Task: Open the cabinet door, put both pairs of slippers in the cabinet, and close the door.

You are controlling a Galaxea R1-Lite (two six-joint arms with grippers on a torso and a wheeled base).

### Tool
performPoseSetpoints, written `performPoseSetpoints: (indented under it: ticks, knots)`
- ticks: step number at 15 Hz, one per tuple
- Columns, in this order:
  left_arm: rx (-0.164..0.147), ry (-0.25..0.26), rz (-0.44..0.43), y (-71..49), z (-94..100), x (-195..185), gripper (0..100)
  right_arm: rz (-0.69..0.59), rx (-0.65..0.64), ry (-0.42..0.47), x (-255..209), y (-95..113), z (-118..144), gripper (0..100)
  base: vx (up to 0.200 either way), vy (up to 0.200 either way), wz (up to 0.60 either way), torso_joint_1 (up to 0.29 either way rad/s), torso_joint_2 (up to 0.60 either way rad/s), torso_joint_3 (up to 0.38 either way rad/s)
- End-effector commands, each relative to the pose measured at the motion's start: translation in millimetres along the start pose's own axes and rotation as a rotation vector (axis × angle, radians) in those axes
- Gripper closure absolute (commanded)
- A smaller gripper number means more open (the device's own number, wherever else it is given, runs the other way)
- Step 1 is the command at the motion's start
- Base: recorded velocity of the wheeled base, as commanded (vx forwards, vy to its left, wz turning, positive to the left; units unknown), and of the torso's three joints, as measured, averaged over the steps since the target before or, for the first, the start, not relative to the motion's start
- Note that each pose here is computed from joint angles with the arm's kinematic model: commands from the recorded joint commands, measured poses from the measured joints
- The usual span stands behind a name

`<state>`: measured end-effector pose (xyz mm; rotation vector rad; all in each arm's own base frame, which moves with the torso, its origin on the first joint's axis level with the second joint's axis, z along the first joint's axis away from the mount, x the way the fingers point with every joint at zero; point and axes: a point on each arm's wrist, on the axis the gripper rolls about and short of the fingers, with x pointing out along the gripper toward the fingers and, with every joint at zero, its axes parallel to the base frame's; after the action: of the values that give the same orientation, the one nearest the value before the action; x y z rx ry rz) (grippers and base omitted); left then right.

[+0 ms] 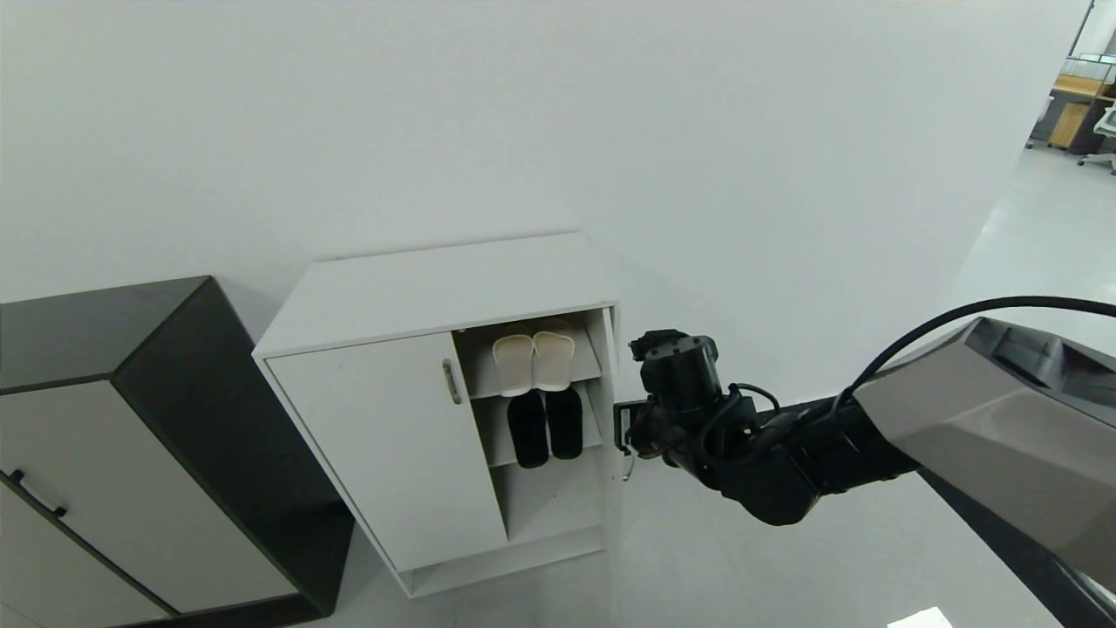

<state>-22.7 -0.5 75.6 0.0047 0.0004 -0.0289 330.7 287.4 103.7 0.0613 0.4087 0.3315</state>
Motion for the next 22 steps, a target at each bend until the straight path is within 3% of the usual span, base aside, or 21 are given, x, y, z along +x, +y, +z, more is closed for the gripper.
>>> performPoseSetpoints:
  ticks: [1, 8, 14, 20, 22]
  knots:
    - [0.000, 0.000, 0.001, 0.0, 0.0, 0, 100, 0.049, 0.007, -0.031, -20, 11, 13, 100, 0.000, 0.000, 0.00, 0.000, 0.00, 0.000]
    - [0.000, 0.001, 0.000, 0.0, 0.1, 0, 100, 0.095, -0.003, 0.014, -46, -15, 15, 100, 0.000, 0.000, 0.00, 0.000, 0.00, 0.000]
    - [0.000, 0.001, 0.000, 0.0, 0.1, 0, 100, 0.100, -0.030, 0.034, -48, -13, 8, 100, 0.000, 0.000, 0.00, 0.000, 0.00, 0.000]
    - [-0.002, 0.001, 0.000, 0.0, 0.1, 0, 100, 0.102, -0.032, 0.042, -49, -13, 5, 100, 0.000, 0.000, 0.60, 0.000, 0.00, 0.006]
    - [0.000, 0.001, 0.000, 0.0, 0.1, 0, 100, 0.102, -0.031, 0.041, -48, -13, 4, 100, 0.000, 0.000, 0.00, 0.000, 0.00, 0.000]
